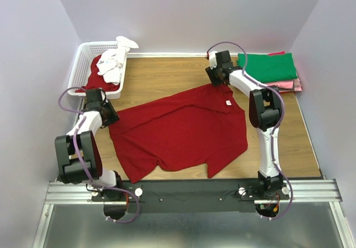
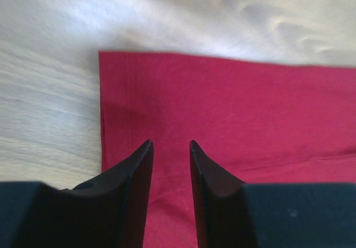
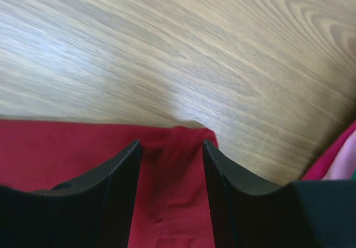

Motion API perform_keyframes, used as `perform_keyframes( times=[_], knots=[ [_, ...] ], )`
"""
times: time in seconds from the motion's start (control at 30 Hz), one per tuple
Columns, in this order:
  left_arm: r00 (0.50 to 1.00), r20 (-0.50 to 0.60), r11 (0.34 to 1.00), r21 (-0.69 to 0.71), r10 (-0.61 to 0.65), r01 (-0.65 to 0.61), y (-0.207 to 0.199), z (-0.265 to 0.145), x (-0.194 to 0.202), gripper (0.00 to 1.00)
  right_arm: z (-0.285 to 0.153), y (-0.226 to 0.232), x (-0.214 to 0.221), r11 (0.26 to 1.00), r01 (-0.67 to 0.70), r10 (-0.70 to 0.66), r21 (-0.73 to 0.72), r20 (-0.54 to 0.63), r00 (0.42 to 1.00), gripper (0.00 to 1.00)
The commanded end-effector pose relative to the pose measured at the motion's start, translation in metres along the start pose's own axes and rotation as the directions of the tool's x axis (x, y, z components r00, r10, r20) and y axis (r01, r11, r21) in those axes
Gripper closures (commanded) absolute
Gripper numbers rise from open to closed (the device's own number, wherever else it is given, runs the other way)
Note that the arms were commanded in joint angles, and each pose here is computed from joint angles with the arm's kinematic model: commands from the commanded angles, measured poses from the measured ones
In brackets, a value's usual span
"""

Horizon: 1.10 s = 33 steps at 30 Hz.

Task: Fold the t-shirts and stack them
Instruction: Fold the tshirt

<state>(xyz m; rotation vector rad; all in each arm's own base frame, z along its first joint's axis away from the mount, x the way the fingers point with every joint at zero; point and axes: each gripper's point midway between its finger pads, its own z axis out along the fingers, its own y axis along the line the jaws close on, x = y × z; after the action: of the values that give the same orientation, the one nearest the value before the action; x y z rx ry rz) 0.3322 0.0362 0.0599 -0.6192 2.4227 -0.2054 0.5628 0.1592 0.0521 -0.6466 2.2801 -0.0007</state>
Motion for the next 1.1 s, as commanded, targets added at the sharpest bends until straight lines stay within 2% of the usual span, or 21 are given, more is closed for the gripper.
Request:
perform_keyframes(
  times=[0.0,0.17,0.67,0.7,0.77,0.8,0.83,1.07],
  knots=[
    [0.998,-0.061,1.000,-0.016,-0.001,0.000,0.007,0.009,0.013,0.61,0.009,-0.018,0.014,0.994,0.046,-0.041,0.100,-0.057,0.998,0.45],
    [0.995,-0.089,0.993,-0.116,-0.033,0.022,0.025,0.017,0.020,0.70,0.007,-0.026,0.015,0.988,0.068,-0.058,0.141,-0.071,0.996,0.45],
    [0.994,-0.099,0.990,-0.140,-0.037,0.022,0.029,0.019,0.022,0.71,-0.007,-0.048,0.014,0.968,0.062,-0.048,0.242,-0.064,0.997,0.46],
    [0.994,-0.101,0.990,-0.141,-0.037,0.022,0.029,0.019,0.022,0.71,-0.007,-0.049,0.015,0.967,0.061,-0.046,0.246,-0.065,0.997,0.47],
    [0.993,-0.109,0.990,-0.142,-0.037,0.021,0.030,0.021,0.024,0.71,-0.009,-0.052,0.012,0.966,0.054,-0.041,0.253,-0.055,0.998,0.59],
    [0.994,-0.106,0.990,-0.141,-0.036,0.021,0.029,0.020,0.023,0.71,-0.011,-0.052,0.011,0.967,0.051,-0.040,0.249,-0.049,0.998,0.70],
    [0.994,-0.108,0.990,-0.142,-0.037,0.021,0.029,0.021,0.024,0.71,-0.011,-0.051,0.012,0.969,0.052,-0.041,0.243,-0.050,0.998,0.73],
    [0.993,-0.109,0.990,-0.137,-0.035,0.020,0.029,0.021,0.024,0.71,-0.006,-0.049,0.015,0.971,0.045,-0.035,0.234,-0.051,0.998,0.73]
  ],
)
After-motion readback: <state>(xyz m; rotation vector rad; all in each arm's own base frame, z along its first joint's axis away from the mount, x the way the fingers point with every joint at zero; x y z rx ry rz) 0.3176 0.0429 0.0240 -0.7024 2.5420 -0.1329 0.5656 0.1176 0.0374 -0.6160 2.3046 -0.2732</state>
